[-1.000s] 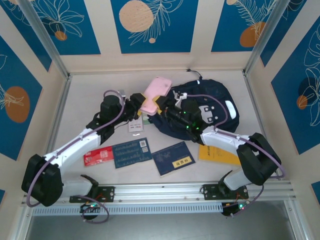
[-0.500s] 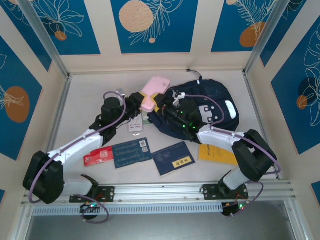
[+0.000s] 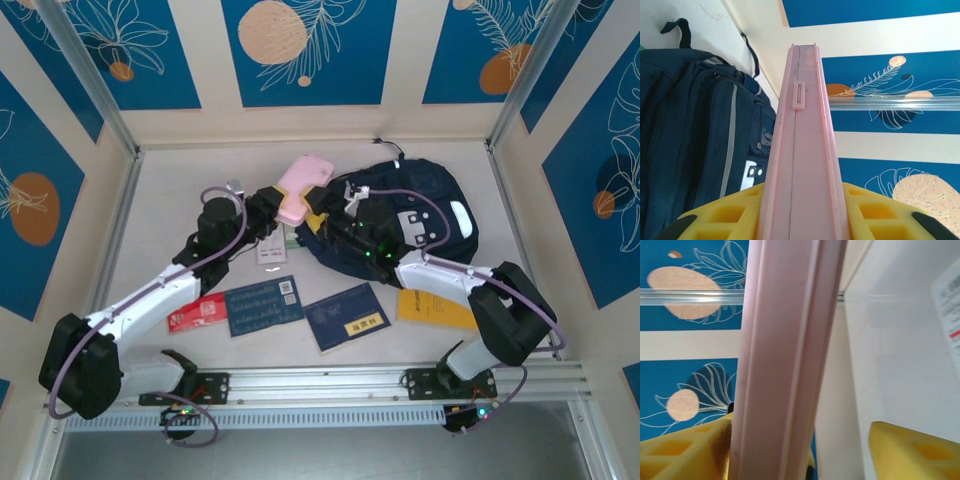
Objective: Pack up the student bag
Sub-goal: Rotate the pencil case, then open the student bag at the center of the table.
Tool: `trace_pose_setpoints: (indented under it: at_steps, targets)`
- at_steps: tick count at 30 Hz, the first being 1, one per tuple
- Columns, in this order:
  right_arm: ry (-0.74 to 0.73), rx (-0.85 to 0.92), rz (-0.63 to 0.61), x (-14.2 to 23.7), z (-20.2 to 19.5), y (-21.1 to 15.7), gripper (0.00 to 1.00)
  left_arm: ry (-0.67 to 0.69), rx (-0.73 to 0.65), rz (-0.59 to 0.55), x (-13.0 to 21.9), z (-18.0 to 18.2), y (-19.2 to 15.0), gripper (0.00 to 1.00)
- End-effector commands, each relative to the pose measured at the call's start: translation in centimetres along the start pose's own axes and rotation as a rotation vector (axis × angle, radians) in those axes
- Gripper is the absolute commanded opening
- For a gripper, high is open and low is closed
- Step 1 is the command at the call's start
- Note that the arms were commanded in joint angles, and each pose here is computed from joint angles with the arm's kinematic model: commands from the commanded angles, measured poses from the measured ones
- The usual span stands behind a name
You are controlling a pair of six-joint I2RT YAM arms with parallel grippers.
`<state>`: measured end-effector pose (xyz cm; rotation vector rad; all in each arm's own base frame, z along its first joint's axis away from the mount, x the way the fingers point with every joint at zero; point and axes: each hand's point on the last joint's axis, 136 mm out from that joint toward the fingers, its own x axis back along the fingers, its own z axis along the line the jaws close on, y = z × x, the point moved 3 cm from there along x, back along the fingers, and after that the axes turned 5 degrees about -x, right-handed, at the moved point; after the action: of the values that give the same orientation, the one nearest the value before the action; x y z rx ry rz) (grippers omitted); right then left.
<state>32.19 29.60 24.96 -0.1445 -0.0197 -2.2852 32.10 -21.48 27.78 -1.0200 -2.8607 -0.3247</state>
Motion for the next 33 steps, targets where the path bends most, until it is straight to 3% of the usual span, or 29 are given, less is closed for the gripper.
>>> trace_pose_setpoints:
  at_steps: [1, 5, 10, 13, 19, 24, 33]
  targets:
    - [-0.070, 0.124, -0.064, 1.8, 1.4, 1.1, 0.78, -0.026, -0.056, -0.063, 1.5, -1.6, 1.2, 0.28]
    - [-0.226, 0.212, -0.108, 4.0, 0.5, 2.3, 0.86, 0.011, -0.101, -0.102, 2.8, -1.5, 2.4, 0.28]
    - [-0.316, 0.425, -0.120, 7.6, 0.1, 4.3, 0.85, 0.093, -0.165, -0.131, 4.8, -0.6, 4.0, 0.27]
    - [-0.472, 0.536, -0.066, 9.1, -0.6, 6.5, 0.84, 0.136, -0.197, -0.127, 5.8, 0.1, 4.7, 0.26]
    - [-0.895, 0.821, 0.189, 8.2, -3.8, 9.0, 0.91, 0.193, -0.292, -0.060, 6.6, 0.5, 4.1, 0.25]
    - [-1.049, 0.881, 0.355, 5.7, -6.6, 9.1, 0.99, 0.198, -0.348, 0.008, 6.9, 0.0, 3.3, 0.24]
    - [-1.266, 0.970, 0.383, 2.8, -9.8, 11.6, 1.00, 0.180, -0.395, 0.047, 7.1, -1.1, 2.6, 0.25]
